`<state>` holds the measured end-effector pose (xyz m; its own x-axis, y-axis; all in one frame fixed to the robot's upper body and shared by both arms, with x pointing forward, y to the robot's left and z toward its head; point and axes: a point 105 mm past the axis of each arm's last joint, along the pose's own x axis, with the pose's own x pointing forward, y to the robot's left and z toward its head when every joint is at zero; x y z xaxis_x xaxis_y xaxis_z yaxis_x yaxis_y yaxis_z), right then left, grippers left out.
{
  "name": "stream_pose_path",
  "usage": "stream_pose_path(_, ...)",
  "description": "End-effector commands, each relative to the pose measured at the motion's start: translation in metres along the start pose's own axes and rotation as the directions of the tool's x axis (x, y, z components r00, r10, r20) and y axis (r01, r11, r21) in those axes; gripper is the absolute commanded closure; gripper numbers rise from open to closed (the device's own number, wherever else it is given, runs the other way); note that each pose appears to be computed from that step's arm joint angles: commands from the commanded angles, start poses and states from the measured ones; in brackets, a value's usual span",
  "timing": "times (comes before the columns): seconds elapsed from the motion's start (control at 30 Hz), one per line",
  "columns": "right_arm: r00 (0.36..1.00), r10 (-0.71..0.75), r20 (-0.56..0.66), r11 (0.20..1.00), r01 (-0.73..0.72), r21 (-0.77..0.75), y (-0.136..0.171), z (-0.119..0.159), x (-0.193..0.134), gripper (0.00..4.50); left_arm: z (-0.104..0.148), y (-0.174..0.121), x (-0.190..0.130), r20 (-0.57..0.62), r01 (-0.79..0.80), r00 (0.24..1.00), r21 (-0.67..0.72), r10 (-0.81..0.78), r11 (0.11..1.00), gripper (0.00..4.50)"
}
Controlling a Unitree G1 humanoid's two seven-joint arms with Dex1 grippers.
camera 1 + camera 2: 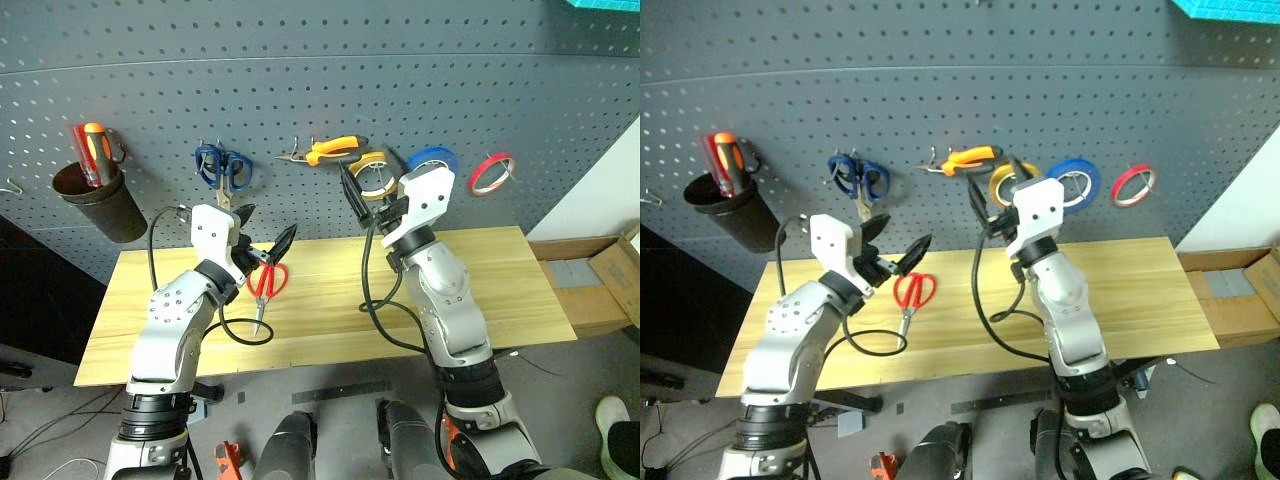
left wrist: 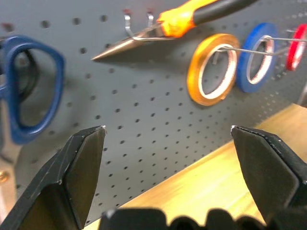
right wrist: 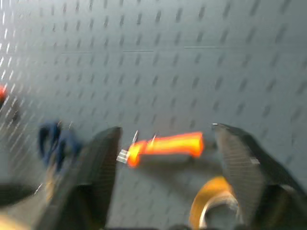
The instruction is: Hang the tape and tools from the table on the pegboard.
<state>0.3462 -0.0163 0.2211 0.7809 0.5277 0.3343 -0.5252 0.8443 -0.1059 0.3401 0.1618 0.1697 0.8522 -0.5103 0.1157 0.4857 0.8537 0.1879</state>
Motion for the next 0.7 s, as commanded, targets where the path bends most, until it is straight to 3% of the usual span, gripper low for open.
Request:
stream_pose_path(0.03,0.984,0.043,-0.171,0.996,-0.030,0.078,0.003,-0.016,0.014,2.81,0.011,-0.003,0.002,0.032,0.052,0.998,0.053,-0.054,0.997,0.00)
stream_pose_path(0.13,0.971,0.010,-0.240,0.995,0.014,0.100,-0.008,-0.022,0.028,2.81,0.011,-0.002,0.003,0.033,0.055,0.998,0.050,-0.057,0.997,0.00)
stream_pose_path(0.33,0.962,-0.066,-0.265,0.992,0.091,0.084,-0.041,-0.018,0.053,2.81,0.012,-0.001,0.008,0.040,0.059,0.997,0.054,-0.061,0.997,0.00)
stream_pose_path(0.5,0.980,-0.053,-0.192,0.994,0.070,0.081,-0.048,0.013,0.072,2.81,0.013,-0.001,0.009,0.044,0.062,0.997,0.054,-0.064,0.997,0.00)
stream_pose_path(0.7,0.992,0.017,-0.126,0.993,-0.003,0.117,-0.033,0.043,0.087,2.81,0.013,-0.001,0.010,0.047,0.061,0.997,0.051,-0.064,0.997,0.00)
